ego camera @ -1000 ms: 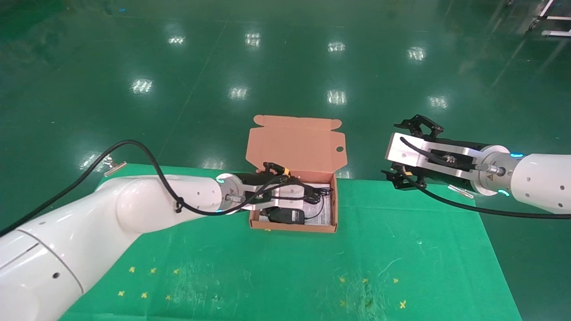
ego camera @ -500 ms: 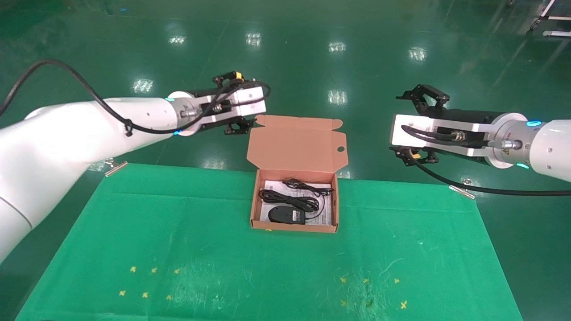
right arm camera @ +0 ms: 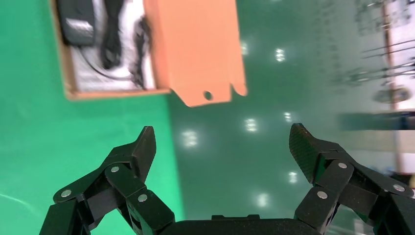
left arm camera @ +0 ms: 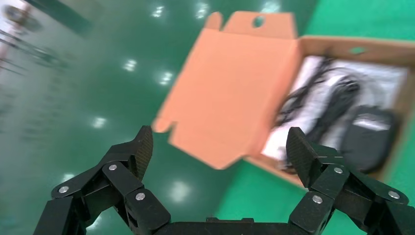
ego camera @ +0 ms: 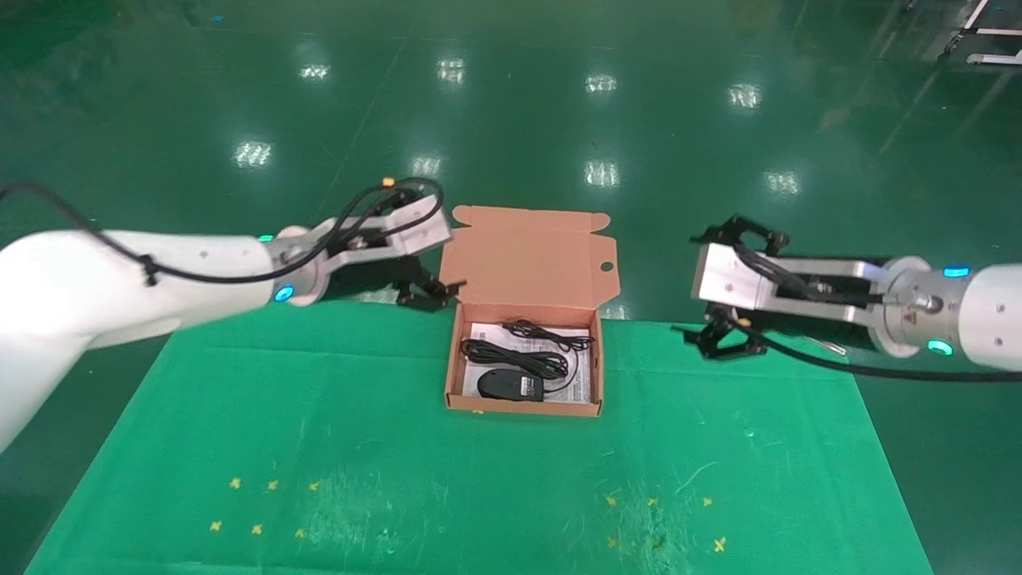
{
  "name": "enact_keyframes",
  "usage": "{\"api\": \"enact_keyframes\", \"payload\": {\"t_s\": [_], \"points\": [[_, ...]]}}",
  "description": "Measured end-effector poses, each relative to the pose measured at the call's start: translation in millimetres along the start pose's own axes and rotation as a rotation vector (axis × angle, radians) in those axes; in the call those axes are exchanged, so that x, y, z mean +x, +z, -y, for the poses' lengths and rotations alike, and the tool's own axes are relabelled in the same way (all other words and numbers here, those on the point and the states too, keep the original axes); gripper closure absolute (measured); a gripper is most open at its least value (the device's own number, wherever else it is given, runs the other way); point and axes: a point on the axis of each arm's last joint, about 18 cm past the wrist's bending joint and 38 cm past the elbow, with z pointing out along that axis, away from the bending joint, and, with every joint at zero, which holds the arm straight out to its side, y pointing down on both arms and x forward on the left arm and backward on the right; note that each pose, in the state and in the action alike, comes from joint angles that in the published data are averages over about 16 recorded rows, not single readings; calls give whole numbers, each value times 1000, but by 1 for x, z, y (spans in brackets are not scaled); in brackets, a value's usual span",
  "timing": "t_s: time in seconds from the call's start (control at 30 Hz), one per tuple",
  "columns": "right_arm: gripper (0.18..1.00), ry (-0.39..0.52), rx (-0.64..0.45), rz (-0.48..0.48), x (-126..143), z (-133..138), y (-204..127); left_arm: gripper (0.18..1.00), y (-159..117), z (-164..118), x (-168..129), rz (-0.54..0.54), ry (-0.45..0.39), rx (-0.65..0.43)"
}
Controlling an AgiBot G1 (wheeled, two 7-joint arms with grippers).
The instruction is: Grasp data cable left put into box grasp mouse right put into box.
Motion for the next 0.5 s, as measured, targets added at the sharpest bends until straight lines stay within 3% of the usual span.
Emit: {"api": "enact_keyframes", "payload": {"t_s": [0.5], "points": [[178,277,195,205,-49,9,-20,184,-58,-22,41,-184,-321,195]]}}
